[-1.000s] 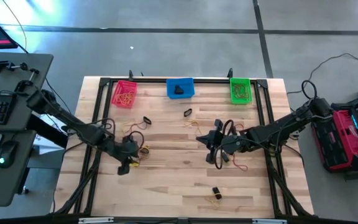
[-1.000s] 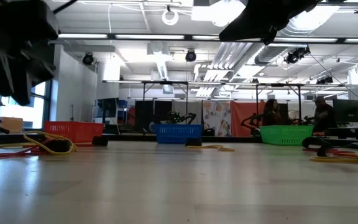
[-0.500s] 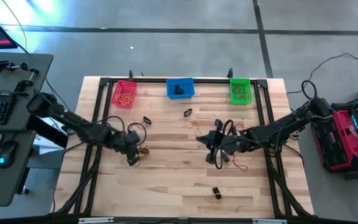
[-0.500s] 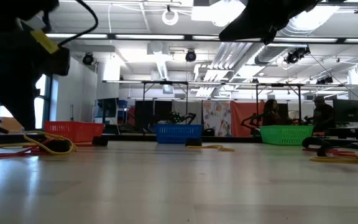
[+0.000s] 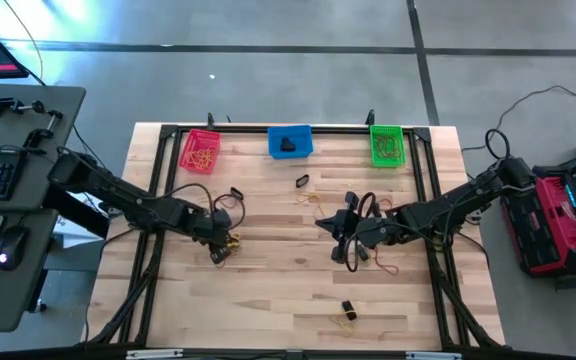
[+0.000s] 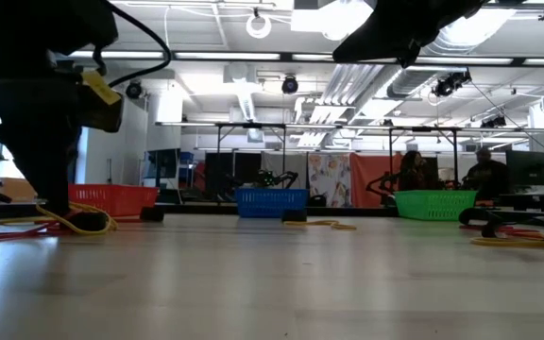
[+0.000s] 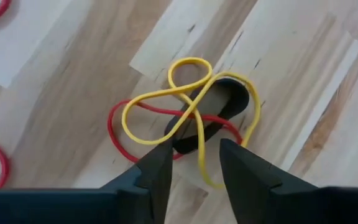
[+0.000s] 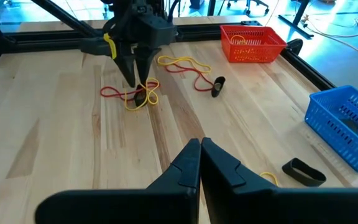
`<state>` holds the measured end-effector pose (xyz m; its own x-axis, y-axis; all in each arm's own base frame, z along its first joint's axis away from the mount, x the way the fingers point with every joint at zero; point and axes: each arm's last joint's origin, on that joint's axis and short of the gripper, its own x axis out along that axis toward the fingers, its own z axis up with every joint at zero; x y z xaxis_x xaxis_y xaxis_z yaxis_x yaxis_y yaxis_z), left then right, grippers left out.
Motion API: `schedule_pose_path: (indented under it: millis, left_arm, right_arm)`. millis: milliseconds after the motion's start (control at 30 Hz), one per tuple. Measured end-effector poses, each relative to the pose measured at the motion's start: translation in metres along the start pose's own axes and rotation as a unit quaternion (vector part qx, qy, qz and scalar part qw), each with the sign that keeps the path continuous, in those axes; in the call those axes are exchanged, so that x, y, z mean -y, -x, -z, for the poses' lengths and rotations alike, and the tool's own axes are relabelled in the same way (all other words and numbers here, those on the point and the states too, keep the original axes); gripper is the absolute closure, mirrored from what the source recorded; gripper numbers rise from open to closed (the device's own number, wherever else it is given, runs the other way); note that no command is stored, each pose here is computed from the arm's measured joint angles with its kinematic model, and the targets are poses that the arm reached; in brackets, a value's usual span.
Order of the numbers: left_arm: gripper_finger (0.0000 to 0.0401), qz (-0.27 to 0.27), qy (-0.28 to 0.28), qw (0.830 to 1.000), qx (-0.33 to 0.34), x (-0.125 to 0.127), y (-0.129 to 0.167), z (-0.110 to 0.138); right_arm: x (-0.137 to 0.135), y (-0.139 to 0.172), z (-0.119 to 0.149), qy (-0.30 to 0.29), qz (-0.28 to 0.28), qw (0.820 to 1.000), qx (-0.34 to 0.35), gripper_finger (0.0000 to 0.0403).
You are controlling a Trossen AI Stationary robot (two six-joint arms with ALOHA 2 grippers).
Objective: Sort rubber bands into baskets
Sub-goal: Put the yellow rubber band into the left red bin
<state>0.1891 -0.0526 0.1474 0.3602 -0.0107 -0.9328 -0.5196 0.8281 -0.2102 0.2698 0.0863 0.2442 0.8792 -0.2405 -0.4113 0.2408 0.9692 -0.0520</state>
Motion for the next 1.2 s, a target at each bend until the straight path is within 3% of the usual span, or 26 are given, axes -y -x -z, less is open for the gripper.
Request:
schedule_pose_path:
  millis: [300, 867, 1200]
  left_arm:
    - [0.0394, 0.015, -0.048, 0.998, -0.029, 0.000, 0.000, 0.002]
    - [0.0400, -0.023, -0.130, 0.991, -0.006, 0.027, 0.064, -0.044]
    - [0.0400, -0.119, -0.137, 0.982, 0.054, 0.018, 0.109, -0.080]
  right_arm:
    - [0.000, 0.000, 0.001, 0.002, 0.001, 1.000, -0.003, 0.0402]
    - [0.000, 0.000, 0.001, 0.002, 0.001, 1.000, -0.003, 0.0402]
    - [0.000, 0.000, 0.001, 0.002, 0.001, 1.000, -0.003, 0.0402]
